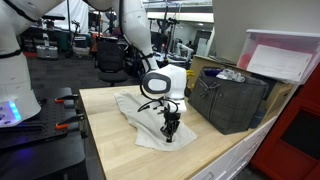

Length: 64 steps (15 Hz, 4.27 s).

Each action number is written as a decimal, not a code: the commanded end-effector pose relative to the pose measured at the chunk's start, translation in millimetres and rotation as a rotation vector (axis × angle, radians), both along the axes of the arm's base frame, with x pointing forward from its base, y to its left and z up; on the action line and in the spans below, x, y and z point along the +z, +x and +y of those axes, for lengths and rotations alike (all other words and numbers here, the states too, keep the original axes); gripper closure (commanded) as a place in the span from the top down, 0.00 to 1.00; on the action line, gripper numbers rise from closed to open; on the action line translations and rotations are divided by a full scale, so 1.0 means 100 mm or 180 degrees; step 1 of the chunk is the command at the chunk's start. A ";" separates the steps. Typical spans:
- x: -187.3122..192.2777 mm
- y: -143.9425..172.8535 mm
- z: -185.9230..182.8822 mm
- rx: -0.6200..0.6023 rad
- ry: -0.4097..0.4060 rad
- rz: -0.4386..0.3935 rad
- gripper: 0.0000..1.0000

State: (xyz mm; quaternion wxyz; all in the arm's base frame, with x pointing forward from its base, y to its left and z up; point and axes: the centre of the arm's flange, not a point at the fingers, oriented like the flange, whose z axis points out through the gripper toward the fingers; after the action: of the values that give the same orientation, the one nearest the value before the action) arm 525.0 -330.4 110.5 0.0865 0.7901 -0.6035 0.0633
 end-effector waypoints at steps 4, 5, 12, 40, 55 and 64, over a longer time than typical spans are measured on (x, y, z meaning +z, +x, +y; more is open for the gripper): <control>0.35 0.10 0.45 0.0237 -0.0156 -0.0226 0.00; 0.34 0.12 0.48 0.0251 -0.0111 -0.0221 0.00; -0.13 0.04 0.43 -0.0002 0.0239 0.0001 0.00; 0.73 0.05 1.68 0.1162 0.0713 -0.0398 0.80; 0.46 0.52 3.16 0.2741 0.0815 0.0241 1.00; 0.29 1.12 3.65 0.2699 0.0395 0.0161 1.00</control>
State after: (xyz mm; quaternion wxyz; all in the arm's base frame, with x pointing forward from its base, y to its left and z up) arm 611.1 30.8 151.8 -0.0063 0.9781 -0.2057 0.0307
